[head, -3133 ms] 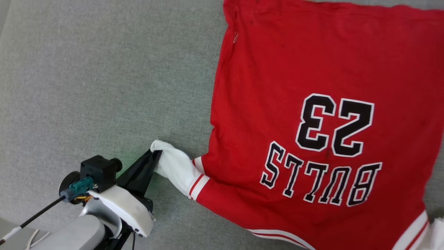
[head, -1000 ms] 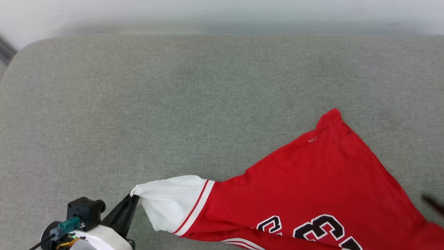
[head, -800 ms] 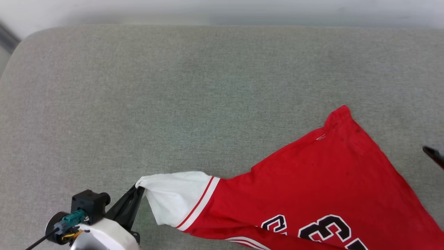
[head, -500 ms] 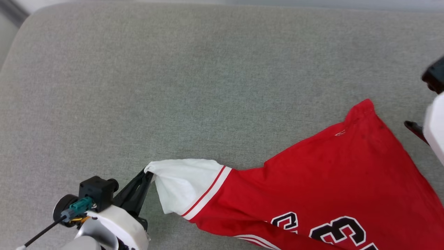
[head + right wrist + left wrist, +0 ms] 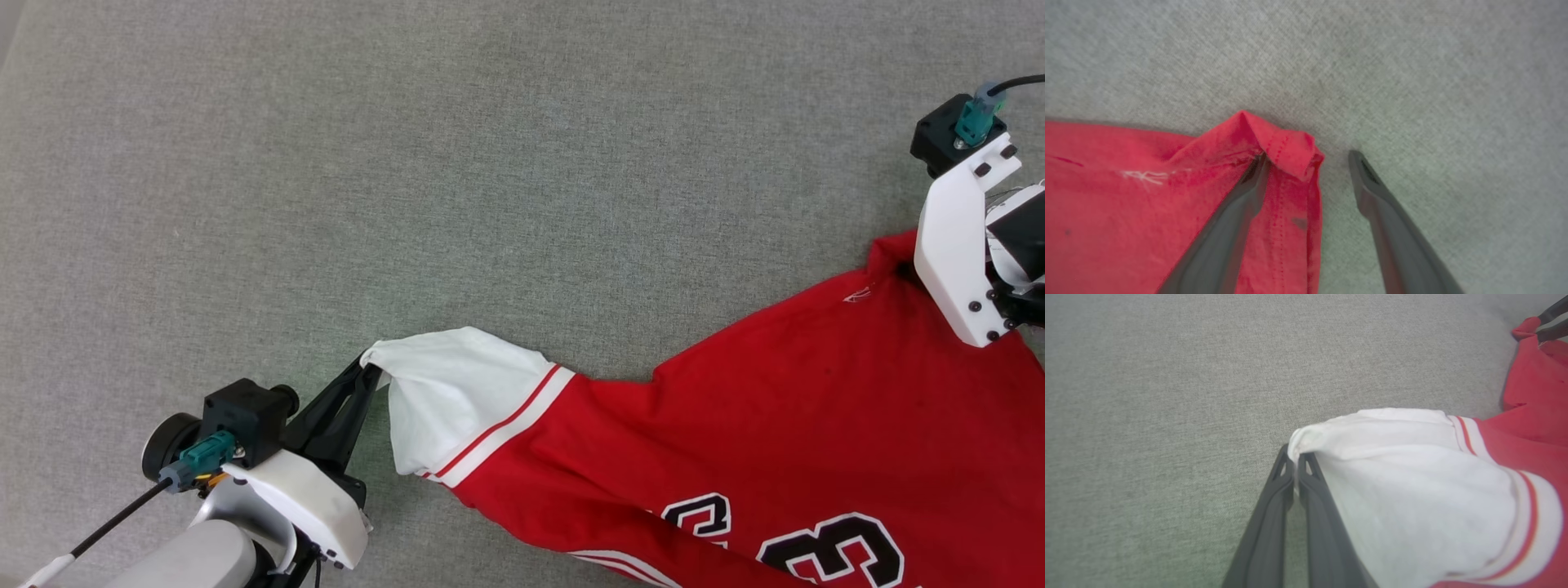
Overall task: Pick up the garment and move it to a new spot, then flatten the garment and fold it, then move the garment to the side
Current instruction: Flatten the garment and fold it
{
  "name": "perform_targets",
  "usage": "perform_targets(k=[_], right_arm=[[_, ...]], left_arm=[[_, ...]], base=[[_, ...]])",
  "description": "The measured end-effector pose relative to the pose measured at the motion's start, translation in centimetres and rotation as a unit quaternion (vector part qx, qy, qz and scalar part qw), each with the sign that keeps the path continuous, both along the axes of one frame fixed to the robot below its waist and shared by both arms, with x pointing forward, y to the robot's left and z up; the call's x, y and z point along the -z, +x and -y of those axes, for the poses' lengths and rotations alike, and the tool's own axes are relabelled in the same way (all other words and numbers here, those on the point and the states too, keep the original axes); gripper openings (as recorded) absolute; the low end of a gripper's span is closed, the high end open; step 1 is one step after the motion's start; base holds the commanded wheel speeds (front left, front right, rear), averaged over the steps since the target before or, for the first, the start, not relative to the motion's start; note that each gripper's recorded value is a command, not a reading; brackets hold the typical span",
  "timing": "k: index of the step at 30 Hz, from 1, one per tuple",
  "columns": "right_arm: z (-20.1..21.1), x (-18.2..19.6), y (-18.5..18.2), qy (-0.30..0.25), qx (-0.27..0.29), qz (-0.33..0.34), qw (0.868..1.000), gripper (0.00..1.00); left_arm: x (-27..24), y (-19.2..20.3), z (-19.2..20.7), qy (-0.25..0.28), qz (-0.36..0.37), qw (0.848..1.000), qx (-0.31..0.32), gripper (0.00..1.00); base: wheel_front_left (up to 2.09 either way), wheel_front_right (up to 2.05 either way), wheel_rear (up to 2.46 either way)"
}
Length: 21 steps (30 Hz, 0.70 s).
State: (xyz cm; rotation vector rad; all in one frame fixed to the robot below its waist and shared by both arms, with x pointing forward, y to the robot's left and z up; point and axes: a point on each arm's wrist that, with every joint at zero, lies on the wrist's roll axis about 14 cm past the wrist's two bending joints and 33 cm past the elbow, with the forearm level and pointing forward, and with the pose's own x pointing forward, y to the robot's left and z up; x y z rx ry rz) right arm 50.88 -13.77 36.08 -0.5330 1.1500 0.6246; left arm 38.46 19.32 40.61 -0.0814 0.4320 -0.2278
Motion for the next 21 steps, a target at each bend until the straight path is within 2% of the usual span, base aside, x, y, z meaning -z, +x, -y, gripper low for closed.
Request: perform_targets(k=[3,4,5,12,15,21], right_arm=[[0.0,0.5,-0.2,0.004,-0.004,-0.003,1.000,1.00],[0.0,0.6,-0.2,0.007,-0.005,-0.001,1.000,0.27],[0.0,0.6,-0.3,0.012,-0.004,0.001,1.000,0.00],[-0.6,-1.7,0.1,0.059,-0.001,0.053,0.997,0.00],[-1.0,-4.8,1.1,0.087,0.000,0.105,0.991,0.00],[-0.6,-11.8,2.7,0.128,-0.001,0.211,0.969,0.00]], left_arm=[[0.2,0.1,0.0,0.000,-0.001,1.000,0.000,0.00],[0.2,0.1,0.0,0.000,-0.002,1.000,0.001,0.00],[0.3,0.1,0.1,0.000,-0.002,1.000,0.002,0.00],[-1.0,0.2,-0.1,0.007,0.016,1.000,0.010,0.00],[-2.8,0.9,-0.2,0.020,0.041,0.999,0.022,0.00],[-8.7,3.8,0.4,0.045,0.121,0.990,0.056,0.00]], base=[[0.00,0.00,0.00],[0.00,0.00,0.00],[0.00,0.00,0.00],[0.00,0.00,0.00],[0.00,0.00,0.00],[0.00,0.00,0.00]])
